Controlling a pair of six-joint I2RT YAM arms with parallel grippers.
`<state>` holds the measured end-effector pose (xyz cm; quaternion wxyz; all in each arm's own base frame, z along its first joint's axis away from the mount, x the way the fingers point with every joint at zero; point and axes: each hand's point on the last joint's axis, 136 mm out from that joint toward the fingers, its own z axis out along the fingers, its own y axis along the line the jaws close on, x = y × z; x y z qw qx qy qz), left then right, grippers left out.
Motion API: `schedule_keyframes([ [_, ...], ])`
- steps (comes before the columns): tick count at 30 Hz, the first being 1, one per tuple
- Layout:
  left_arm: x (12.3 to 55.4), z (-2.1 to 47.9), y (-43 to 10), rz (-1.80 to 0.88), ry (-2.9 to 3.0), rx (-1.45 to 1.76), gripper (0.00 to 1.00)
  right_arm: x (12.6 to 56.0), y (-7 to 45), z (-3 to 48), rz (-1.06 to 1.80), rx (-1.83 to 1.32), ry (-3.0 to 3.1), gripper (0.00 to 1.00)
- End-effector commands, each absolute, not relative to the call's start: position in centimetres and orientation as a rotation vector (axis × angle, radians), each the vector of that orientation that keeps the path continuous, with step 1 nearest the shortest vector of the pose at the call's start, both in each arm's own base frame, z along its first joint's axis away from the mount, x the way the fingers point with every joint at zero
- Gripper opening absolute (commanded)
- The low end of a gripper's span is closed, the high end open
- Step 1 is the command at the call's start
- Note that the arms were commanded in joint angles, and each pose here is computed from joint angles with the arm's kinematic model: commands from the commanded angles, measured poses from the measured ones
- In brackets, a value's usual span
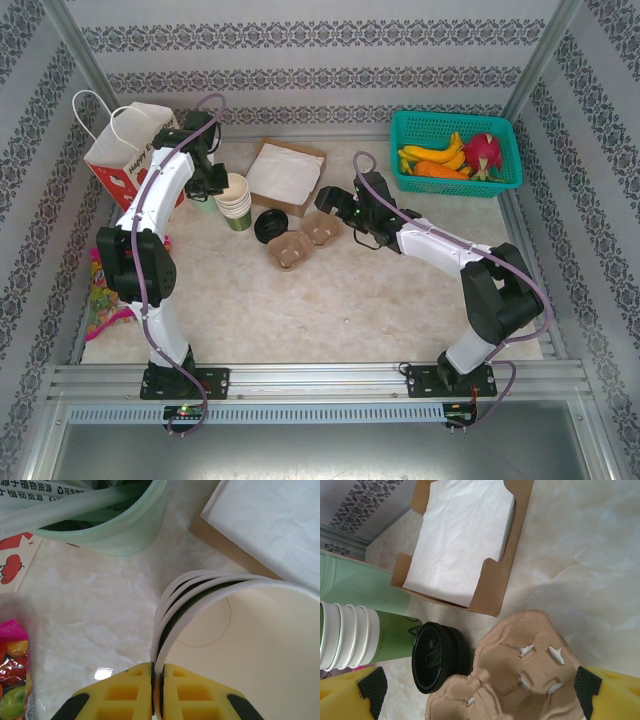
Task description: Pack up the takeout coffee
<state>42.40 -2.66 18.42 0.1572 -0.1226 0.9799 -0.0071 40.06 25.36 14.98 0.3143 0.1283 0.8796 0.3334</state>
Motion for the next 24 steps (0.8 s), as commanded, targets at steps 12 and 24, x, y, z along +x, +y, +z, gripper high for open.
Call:
schedule_keyframes([
  [12,42.2,19.5,-2.9,-0.012,2.813,-0.294,0.05,40.1,25.5,17.3,0.731,0.227,2.33,0.98],
  [24,43.1,22.8,-2.2,-0.137,2.651,-0.383,0.0,40.1,25.6,19.2,0.725,0.177,2.286,0.98],
])
